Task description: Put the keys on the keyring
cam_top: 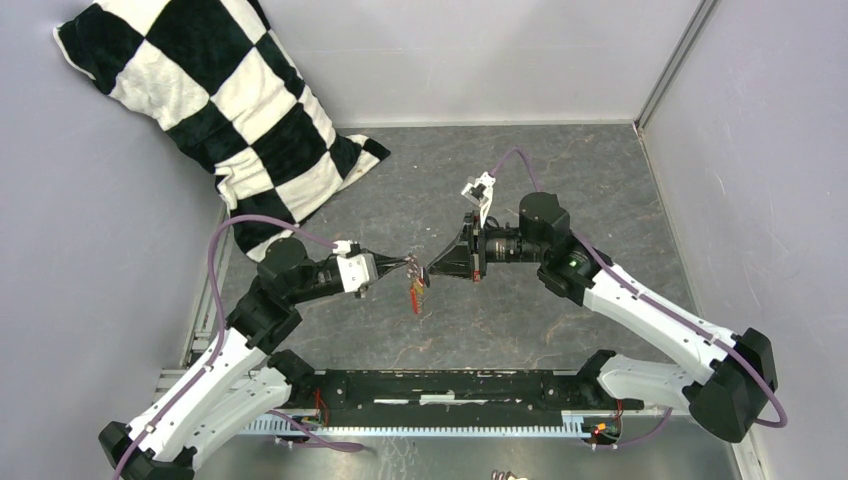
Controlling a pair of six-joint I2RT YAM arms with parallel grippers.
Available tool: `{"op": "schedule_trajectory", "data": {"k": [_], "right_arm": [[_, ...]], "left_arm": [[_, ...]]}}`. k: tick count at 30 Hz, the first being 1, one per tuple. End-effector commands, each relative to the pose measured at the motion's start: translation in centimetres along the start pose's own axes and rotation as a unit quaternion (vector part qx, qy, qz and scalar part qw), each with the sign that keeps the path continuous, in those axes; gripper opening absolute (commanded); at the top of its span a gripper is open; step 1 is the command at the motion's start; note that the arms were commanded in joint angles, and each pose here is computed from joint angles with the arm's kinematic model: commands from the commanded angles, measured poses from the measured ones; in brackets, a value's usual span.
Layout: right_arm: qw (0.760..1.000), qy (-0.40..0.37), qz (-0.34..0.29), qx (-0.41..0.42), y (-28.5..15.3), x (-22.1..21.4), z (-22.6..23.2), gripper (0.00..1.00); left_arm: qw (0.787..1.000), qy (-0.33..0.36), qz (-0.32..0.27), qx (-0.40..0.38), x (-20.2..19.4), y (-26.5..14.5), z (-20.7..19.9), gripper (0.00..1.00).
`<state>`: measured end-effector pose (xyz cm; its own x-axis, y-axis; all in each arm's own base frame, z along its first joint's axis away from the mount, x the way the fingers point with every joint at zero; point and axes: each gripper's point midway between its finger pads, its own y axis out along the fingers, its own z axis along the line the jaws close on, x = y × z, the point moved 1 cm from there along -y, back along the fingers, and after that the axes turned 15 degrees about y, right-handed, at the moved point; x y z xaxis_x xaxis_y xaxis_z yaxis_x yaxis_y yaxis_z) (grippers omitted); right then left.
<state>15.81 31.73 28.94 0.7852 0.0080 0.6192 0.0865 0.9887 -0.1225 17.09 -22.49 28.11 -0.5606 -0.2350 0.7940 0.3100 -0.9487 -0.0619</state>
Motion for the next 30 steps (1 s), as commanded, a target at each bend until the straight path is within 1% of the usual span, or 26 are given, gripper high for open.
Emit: {"op": "schedule_trajectory", "data": {"k": [1, 8, 16, 30], "right_arm": [[1.000, -0.005, -0.009, 0.021, 0.3, 1.2, 1.3, 0.01], [0.999, -0.008, -0.002, 0.039, 0.4, 1.2, 1.7, 0.00], [0.998, -0.007, -0.002, 0.056, 0.7, 1.4, 2.1, 0.01], [0.998, 0.003, 0.003, 0.061, 0.9, 0.9, 1.9, 0.00]], "left_arm": [[0.995, 0.092, -0.044, 0.003, 1.8, 0.0, 0.7, 0.02], [0.992, 0.112, -0.059, -0.015, 2.3, 0.1, 0.3, 0.02], [0.992, 0.101, -0.063, -0.039, 2.5, 0.1, -0.3, 0.02], [0.992, 0.099, -0.064, -0.045, 2.7, -0.2, -0.6, 0.02]]}}
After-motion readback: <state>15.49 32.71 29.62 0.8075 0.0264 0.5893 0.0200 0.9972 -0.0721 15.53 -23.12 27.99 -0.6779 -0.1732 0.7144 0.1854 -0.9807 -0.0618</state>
